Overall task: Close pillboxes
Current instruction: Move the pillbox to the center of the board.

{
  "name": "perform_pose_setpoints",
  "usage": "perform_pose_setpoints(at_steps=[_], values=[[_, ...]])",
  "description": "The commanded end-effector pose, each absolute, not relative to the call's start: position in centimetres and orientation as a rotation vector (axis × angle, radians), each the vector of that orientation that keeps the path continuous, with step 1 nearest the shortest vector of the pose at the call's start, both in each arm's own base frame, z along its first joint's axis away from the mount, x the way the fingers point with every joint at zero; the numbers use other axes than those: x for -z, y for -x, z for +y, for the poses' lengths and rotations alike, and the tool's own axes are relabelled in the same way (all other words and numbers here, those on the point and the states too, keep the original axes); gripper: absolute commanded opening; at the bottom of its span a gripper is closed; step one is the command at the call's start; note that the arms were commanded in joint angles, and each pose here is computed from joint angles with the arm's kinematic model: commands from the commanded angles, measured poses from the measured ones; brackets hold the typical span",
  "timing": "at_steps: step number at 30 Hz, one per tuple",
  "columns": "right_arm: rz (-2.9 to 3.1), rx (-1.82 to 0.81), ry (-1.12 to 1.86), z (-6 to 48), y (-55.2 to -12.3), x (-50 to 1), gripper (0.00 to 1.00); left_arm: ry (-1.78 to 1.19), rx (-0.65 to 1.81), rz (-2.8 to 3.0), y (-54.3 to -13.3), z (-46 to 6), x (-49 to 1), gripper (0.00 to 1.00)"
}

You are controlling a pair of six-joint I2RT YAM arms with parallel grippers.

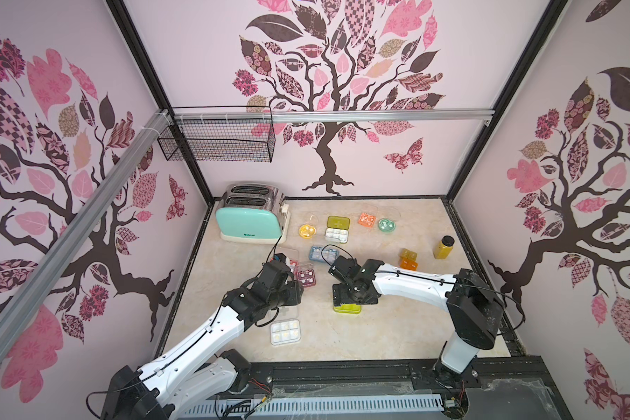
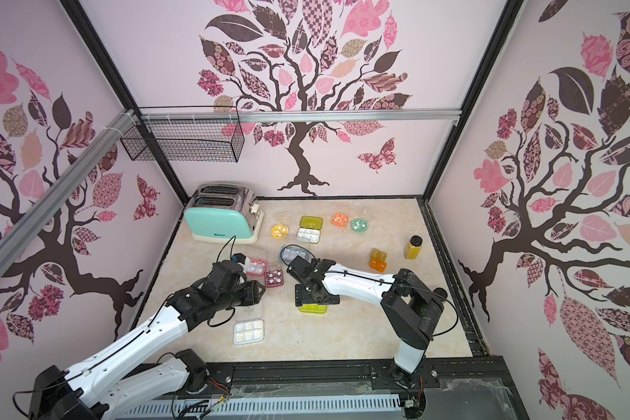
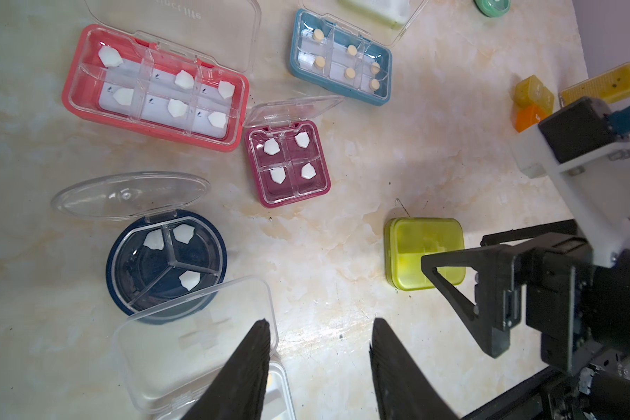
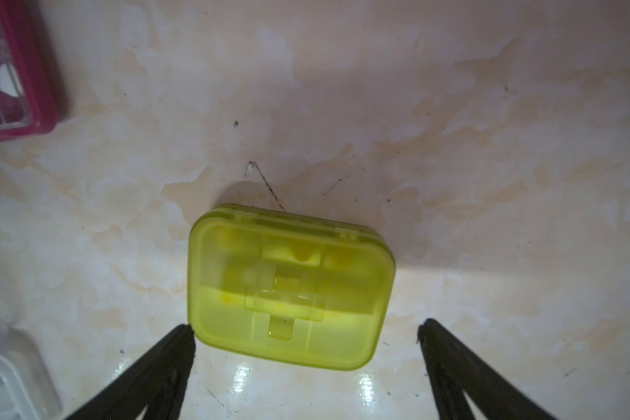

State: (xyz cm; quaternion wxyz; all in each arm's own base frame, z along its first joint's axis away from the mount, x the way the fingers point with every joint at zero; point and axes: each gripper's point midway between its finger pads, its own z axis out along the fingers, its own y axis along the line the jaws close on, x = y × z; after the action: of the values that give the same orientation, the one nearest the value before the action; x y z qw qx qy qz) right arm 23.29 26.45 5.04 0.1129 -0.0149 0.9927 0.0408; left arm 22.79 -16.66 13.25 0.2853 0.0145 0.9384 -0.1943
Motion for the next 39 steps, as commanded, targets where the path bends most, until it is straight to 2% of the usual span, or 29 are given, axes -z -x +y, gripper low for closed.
perform_pose_setpoints(at_steps=[1, 4, 11, 14, 16, 19, 24, 27, 34, 39], values=[[2.888, -0.064, 0.068, 26.9, -23.6, -5.5, 0.99, -0.059, 0.539, 2.492, -22.9, -16.9, -13.1, 0.48], [2.818, 0.008, 0.194, 28.2, -23.4, -6.7, 0.99, -0.056, 0.541, 2.513, -22.8, -17.0, -12.8, 0.48], [2.856, -0.076, 0.321, 31.1, -19.4, -7.3, 0.99, -0.016, 0.455, 2.489, -23.1, -15.5, -13.5, 0.48], [2.874, -0.173, 0.350, 32.9, -17.9, -7.3, 0.88, 0.027, 0.411, 2.495, -23.2, -14.1, -13.6, 0.48], [2.890, -0.238, 0.367, 34.0, -17.1, -7.1, 0.74, 0.100, 0.380, 2.497, -23.2, -12.5, -13.6, 0.48], [2.915, -0.276, 0.368, 34.8, -16.5, -6.3, 0.66, 0.211, 0.403, 2.465, -23.2, -10.7, -14.1, 0.49], [2.918, -0.261, 0.357, 35.3, -17.0, -4.9, 0.63, 0.310, 0.485, 2.385, -23.2, -9.9, -15.1, 0.49], [2.911, -0.283, 0.355, 36.2, -17.4, -4.3, 0.52, 0.315, 0.520, 2.381, -23.1, -10.3, -14.9, 0.49], [2.875, -0.305, 0.283, 36.4, -20.3, -3.5, 0.50, 0.373, 0.349, 2.419, -22.4, -7.8, -13.7, 0.53], [2.863, -0.293, 0.267, 35.9, -22.2, -3.2, 0.49, 0.396, 0.343, 2.377, -22.2, -7.2, -13.7, 0.53]])
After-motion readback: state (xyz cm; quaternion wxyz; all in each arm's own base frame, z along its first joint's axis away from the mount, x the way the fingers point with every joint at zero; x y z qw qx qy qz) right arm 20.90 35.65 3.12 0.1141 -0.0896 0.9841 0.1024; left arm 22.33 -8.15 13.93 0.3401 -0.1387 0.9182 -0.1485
